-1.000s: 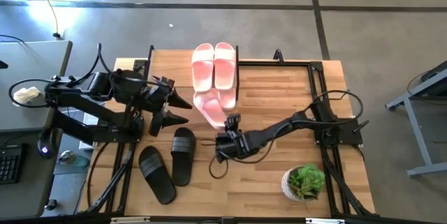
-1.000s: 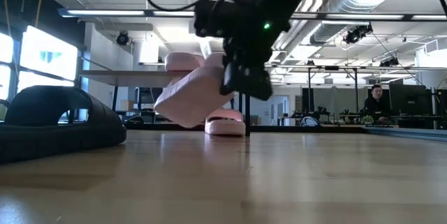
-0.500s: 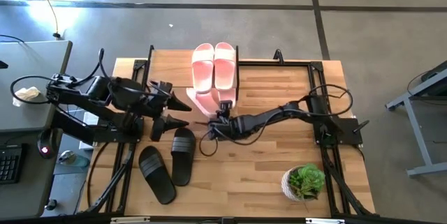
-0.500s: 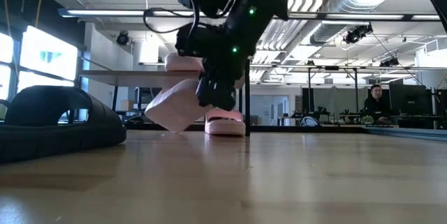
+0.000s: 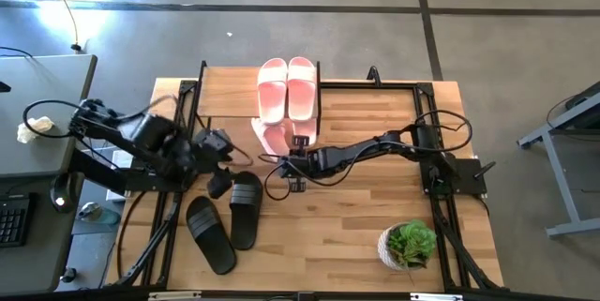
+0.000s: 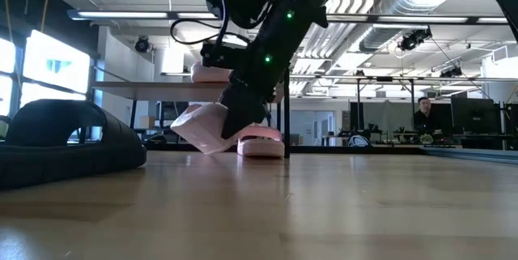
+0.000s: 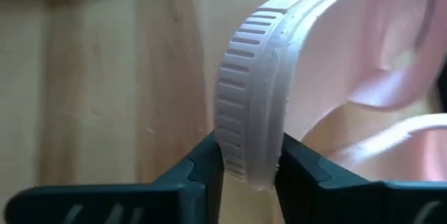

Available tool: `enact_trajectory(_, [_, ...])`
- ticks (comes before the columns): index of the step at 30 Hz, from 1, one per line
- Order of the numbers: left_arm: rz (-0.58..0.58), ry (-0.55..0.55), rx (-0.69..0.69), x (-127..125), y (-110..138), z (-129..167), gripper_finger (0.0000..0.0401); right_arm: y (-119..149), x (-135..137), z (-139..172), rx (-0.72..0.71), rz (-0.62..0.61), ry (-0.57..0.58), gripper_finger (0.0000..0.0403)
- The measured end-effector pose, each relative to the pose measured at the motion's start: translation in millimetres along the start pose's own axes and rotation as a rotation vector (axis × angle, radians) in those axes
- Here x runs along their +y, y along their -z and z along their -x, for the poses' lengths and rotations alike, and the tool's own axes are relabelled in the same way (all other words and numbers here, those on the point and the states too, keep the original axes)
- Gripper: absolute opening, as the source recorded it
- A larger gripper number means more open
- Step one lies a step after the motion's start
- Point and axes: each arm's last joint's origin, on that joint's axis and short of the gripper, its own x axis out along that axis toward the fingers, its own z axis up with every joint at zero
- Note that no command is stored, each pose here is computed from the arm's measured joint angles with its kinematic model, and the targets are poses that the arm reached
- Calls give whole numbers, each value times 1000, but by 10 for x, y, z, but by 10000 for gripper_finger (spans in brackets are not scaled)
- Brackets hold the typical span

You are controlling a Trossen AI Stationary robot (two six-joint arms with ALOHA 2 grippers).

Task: Pick and place slides into the shelf
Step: Put the pink slide under the shelf

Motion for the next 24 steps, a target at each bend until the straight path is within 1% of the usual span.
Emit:
enact_trajectory(3, [47,-99,8,-31,138,-151,264,-17,22,2,-21,-12,-70,109])
enact_trajectory(7, [102,-251,-42,-58,338,-442,264,-15,43,5,-23,-21,-135,126])
enact_trajectory(12, [185,-448,6,59,636,-907,264,-11,57,10,-20,-16,-149,130])
enact_trajectory(15, [242,-528,-15,147,799,-1157,264,-6,62,10,-16,-16,-172,131])
enact_trajectory(17, [277,-531,-56,180,868,-1284,264,-6,68,11,-18,-16,-197,131])
enact_trajectory(20, [304,-482,-115,200,936,-1433,264,-8,83,16,-22,-13,-231,131])
enact_trajectory(22, [322,-429,-167,195,961,-1525,264,-9,84,16,-24,-13,-241,131])
enact_trajectory(24, [329,-421,-197,227,977,-1584,264,-12,86,16,-27,-21,-247,131])
